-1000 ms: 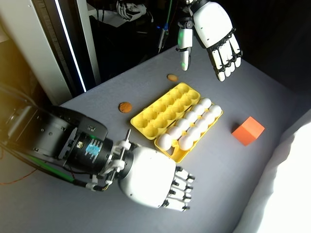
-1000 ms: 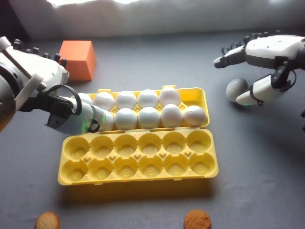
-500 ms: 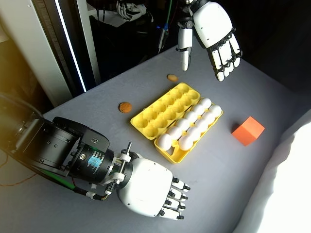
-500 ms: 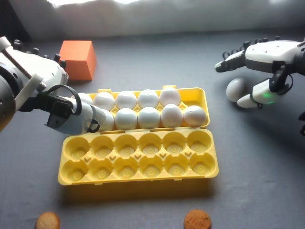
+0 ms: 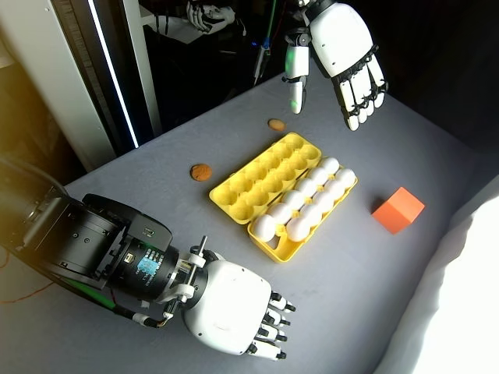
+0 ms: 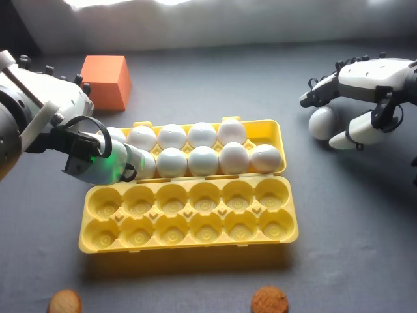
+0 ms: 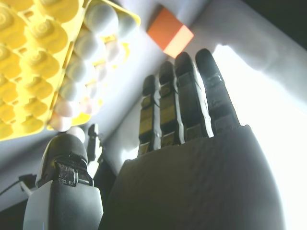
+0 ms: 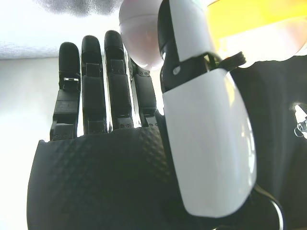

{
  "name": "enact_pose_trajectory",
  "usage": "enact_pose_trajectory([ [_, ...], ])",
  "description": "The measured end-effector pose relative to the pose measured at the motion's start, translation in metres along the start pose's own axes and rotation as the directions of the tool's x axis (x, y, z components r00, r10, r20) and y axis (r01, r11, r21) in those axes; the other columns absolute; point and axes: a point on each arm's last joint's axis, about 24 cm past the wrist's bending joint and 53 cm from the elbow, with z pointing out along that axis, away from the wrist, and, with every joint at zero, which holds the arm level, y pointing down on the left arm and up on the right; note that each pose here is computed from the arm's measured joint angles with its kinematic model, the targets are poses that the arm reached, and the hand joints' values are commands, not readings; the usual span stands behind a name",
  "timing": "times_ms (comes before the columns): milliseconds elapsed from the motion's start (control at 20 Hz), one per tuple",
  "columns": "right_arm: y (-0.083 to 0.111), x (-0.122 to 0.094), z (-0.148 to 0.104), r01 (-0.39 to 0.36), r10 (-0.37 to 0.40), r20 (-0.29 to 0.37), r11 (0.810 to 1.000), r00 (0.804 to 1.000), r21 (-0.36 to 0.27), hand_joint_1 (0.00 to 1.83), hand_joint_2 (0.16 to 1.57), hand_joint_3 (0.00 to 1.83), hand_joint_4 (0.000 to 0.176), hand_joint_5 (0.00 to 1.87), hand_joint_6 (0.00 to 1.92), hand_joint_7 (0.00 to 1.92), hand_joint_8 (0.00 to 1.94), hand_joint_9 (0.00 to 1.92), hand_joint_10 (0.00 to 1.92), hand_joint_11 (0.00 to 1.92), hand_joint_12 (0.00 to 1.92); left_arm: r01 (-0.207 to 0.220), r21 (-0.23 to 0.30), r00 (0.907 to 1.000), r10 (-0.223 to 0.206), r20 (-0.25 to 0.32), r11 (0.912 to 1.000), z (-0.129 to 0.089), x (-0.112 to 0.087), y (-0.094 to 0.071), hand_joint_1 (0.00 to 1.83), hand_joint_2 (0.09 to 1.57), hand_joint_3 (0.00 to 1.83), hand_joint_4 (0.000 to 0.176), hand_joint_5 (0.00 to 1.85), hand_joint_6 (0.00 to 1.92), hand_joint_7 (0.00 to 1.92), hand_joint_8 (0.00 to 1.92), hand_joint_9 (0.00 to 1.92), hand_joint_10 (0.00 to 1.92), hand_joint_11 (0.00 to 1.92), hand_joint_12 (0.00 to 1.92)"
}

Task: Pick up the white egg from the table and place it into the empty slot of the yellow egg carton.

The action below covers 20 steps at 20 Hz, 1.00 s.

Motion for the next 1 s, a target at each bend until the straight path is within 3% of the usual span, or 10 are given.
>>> enact_pose_trajectory([
  [100, 0.0002, 0.0001, 0.0000, 0.000, 0.000, 0.000, 1.000, 1.000, 0.000, 1.11, 1.11, 0.00, 0.000, 0.53, 0.03, 0.59, 0.04, 0.41, 0.25, 0.00, 1.20, 0.000, 0.000, 1.0000, 0.000, 0.000, 1.0000, 0.0000, 0.0000, 0.0001, 0.00, 1.18, 0.00, 0.000, 0.25, 0.00, 0.31, 0.01, 0.30, 0.01, 0.00, 0.52],
  [250, -0.0005, 0.0014, 0.0001, 0.000, 0.000, -0.002, 1.000, 1.000, 0.001, 1.14, 1.11, 0.00, 0.000, 0.55, 0.02, 0.62, 0.04, 0.25, 0.71, 0.00, 1.29, 0.000, 0.000, 1.0000, 0.000, -0.001, 1.0000, 0.0000, 0.0002, 0.0001, 0.00, 1.19, 0.00, 0.000, 0.26, 0.01, 0.32, 0.01, 0.31, 0.01, 0.01, 0.53],
  [500, -0.0005, 0.0020, 0.0004, 0.000, 0.000, -0.003, 1.000, 1.000, 0.001, 1.18, 1.08, 0.00, 0.000, 0.67, 0.06, 0.73, 0.13, 0.31, 0.90, 0.00, 1.44, 0.000, -0.001, 1.0000, 0.000, -0.001, 1.0000, 0.0000, 0.0001, 0.0002, 0.00, 1.19, 0.00, 0.000, 0.29, 0.01, 0.33, 0.01, 0.32, 0.01, 0.02, 0.54],
  [550, -0.0005, 0.0020, 0.0004, 0.000, 0.000, -0.003, 1.000, 1.000, 0.001, 1.16, 1.10, 0.00, 0.000, 0.68, 0.07, 0.72, 0.18, 0.31, 0.95, 0.00, 1.47, 0.000, -0.001, 1.0000, 0.000, 0.000, 1.0000, 0.0000, 0.0001, 0.0002, 0.00, 1.19, 0.00, 0.000, 0.29, 0.01, 0.33, 0.01, 0.32, 0.01, 0.02, 0.54],
  [650, -0.0003, 0.0012, 0.0003, -0.001, 0.001, 0.001, 1.000, 1.000, -0.001, 1.16, 1.14, 0.00, 0.000, 0.74, 0.13, 0.69, 0.53, 0.36, 1.02, 0.00, 1.53, 0.000, -0.001, 1.0000, 0.000, -0.001, 1.0000, 0.0000, 0.0002, 0.0002, 0.00, 1.20, 0.00, 0.000, 0.27, 0.00, 0.32, 0.00, 0.30, 0.00, 0.00, 0.54],
  [700, -0.0008, 0.0011, 0.0002, 0.001, -0.001, 0.004, 1.000, 1.000, -0.002, 1.15, 1.27, 0.00, 0.000, 0.65, 1.33, 0.78, 1.39, 0.43, 1.15, 0.00, 1.68, 0.000, -0.001, 1.0000, 0.000, -0.001, 1.0000, 0.0000, 0.0002, 0.0002, 0.00, 1.20, 0.00, 0.000, 0.26, 0.00, 0.31, 0.00, 0.29, 0.00, 0.00, 0.54],
  [800, -0.0014, 0.0016, 0.0002, -0.001, 0.001, 0.005, 1.000, 1.000, -0.002, 1.16, 1.25, 0.00, 0.000, 0.70, 1.31, 0.79, 1.38, 0.48, 1.18, 0.00, 1.69, 0.000, -0.001, 1.0000, 0.000, -0.001, 1.0000, 0.0000, 0.0002, 0.0002, 0.00, 1.20, 0.01, 0.000, 0.27, 0.00, 0.31, 0.00, 0.29, 0.00, 0.00, 0.54],
  [850, -0.0013, 0.0017, 0.0002, 0.000, 0.000, 0.004, 1.000, 1.000, -0.002, 1.18, 1.21, 0.00, 0.003, 0.79, 1.23, 0.85, 1.30, 0.62, 1.17, 0.13, 1.68, 0.001, -0.002, 1.0000, -0.001, -0.001, 1.0000, 0.0000, 0.0003, 0.0004, 0.00, 1.20, 0.00, 0.000, 0.29, 0.01, 0.34, 0.01, 0.32, 0.01, 0.03, 0.55],
  [900, -0.0013, 0.0017, 0.0002, 0.000, 0.000, 0.004, 1.000, 1.000, -0.002, 1.18, 1.21, 0.00, 0.003, 0.79, 1.23, 0.85, 1.30, 0.62, 1.17, 0.13, 1.68, 0.000, -0.001, 1.0000, 0.000, -0.001, 1.0000, 0.0000, 0.0002, 0.0002, 0.00, 1.20, 0.00, 0.000, 0.29, 0.01, 0.34, 0.01, 0.32, 0.01, 0.03, 0.55],
  [1000, -0.0013, 0.0016, 0.0002, 0.000, 0.000, 0.005, 1.000, 1.000, -0.002, 1.18, 1.19, 0.00, 0.014, 0.83, 1.19, 0.84, 1.28, 0.69, 1.15, 0.20, 1.65, 0.001, -0.001, 1.0000, -0.001, -0.002, 1.0000, 0.0000, 0.0004, 0.0002, 0.00, 1.21, 0.01, 0.000, 0.28, 0.00, 0.32, 0.00, 0.31, 0.00, 0.00, 0.55],
])
